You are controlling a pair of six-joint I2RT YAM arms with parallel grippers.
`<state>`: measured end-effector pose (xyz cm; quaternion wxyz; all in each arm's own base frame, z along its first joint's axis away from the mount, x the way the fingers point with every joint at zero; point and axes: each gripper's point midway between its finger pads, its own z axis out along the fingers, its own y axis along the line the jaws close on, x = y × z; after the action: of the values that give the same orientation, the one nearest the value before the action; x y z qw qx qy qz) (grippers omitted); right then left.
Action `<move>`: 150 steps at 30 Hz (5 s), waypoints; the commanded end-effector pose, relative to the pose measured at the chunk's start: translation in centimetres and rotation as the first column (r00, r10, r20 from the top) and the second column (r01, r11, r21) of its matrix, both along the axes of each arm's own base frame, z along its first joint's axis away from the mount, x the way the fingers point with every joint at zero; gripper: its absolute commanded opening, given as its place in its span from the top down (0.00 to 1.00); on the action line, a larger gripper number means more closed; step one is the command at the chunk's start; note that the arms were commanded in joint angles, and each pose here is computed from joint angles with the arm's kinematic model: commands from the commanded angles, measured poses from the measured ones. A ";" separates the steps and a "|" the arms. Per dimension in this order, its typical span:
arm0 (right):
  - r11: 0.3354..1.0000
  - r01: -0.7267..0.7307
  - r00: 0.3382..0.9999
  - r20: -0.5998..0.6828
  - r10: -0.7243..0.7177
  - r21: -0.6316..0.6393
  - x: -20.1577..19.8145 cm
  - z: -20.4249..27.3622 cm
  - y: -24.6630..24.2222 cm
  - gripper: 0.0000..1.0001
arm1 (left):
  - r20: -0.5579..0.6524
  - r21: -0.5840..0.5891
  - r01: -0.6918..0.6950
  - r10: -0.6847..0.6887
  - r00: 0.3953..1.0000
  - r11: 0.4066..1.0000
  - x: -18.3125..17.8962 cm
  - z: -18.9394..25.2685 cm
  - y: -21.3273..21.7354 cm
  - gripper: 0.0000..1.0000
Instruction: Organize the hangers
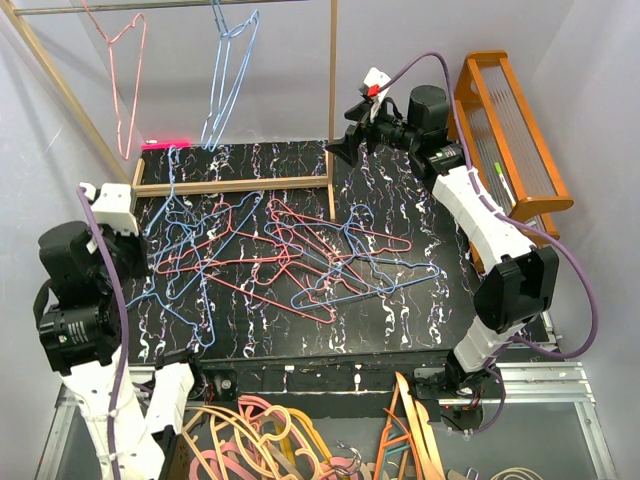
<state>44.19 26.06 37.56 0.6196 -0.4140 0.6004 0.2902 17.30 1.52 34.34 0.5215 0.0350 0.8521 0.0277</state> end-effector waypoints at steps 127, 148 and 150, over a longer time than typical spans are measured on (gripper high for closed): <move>0.745 -0.144 0.881 -0.427 -0.203 -0.652 -2.8 -34.0 -5.7 0.59 | -0.096 -0.214 0.310 -0.336 0.937 0.926 8.9 -9.0 -3.0 0.03; 0.775 -0.057 0.967 -0.228 -0.114 -0.630 -3.7 -23.8 -6.5 0.92 | -0.107 -0.594 0.590 -0.780 0.616 0.547 10.2 -12.8 -11.4 0.03; 0.798 -0.057 0.973 -0.212 -0.090 -0.599 -4.3 -22.2 -6.0 0.92 | -0.121 -0.596 0.618 -0.818 0.562 0.512 10.8 -14.0 -12.8 0.03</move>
<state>40.48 18.45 9.44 0.3124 -0.5312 0.7801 0.1078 28.20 -7.61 19.73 0.3103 0.1893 0.8567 -0.3660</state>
